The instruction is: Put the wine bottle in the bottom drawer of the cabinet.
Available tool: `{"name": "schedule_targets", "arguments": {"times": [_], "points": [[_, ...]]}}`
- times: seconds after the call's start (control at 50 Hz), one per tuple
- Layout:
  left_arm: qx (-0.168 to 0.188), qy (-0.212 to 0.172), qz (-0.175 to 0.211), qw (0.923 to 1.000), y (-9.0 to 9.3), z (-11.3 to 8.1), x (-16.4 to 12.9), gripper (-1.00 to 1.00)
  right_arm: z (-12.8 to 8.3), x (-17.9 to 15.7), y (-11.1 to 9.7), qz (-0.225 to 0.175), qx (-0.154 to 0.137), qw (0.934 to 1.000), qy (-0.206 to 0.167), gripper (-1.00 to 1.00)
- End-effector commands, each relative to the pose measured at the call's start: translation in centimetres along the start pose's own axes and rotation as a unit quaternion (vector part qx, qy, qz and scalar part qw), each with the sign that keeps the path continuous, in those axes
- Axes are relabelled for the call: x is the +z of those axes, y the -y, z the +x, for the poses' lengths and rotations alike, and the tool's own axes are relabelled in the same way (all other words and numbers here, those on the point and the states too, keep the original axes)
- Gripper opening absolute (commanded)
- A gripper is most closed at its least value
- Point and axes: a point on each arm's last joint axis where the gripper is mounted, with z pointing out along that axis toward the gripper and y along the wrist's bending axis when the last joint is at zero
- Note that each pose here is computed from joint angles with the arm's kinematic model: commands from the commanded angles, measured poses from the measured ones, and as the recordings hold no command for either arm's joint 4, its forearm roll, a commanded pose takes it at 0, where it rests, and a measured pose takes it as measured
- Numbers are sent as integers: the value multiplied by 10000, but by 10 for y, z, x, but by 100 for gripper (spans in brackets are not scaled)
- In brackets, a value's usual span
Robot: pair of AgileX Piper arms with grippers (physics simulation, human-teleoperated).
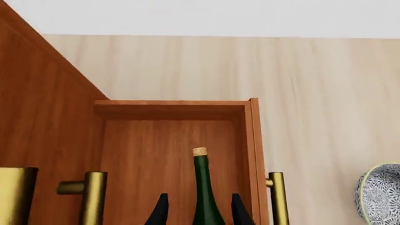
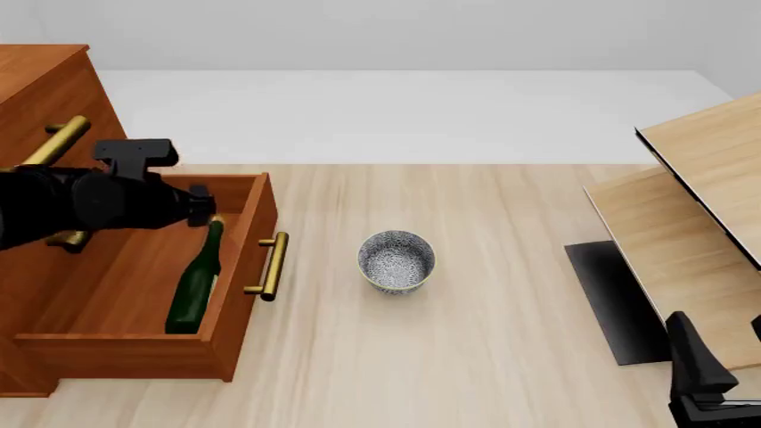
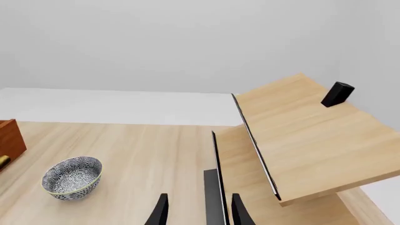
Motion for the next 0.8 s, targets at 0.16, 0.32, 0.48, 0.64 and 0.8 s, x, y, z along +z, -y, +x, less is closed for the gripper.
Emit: {"name": "schedule_targets", "arguments": {"times": [0.16, 0.32, 0.48, 0.64, 0.8], "points": [[254, 575, 88, 9980, 7, -31, -83, 100, 0, 0, 0, -14, -26, 10000, 10, 100], [481, 835, 191, 9952, 14, -36, -131, 100, 0, 0, 0, -29, -54, 10000, 14, 100], [643, 1146, 304, 9909, 18, -34, -182, 100, 0, 0, -1, -45, -64, 10000, 14, 100], [814, 1479, 293, 9852, 15, -24, -225, 100, 0, 0, -1, -52, -66, 10000, 16, 100], [785, 1797, 345, 9800, 13, -16, -272, 100, 0, 0, -1, -67, -79, 9999, 18, 100]]}}
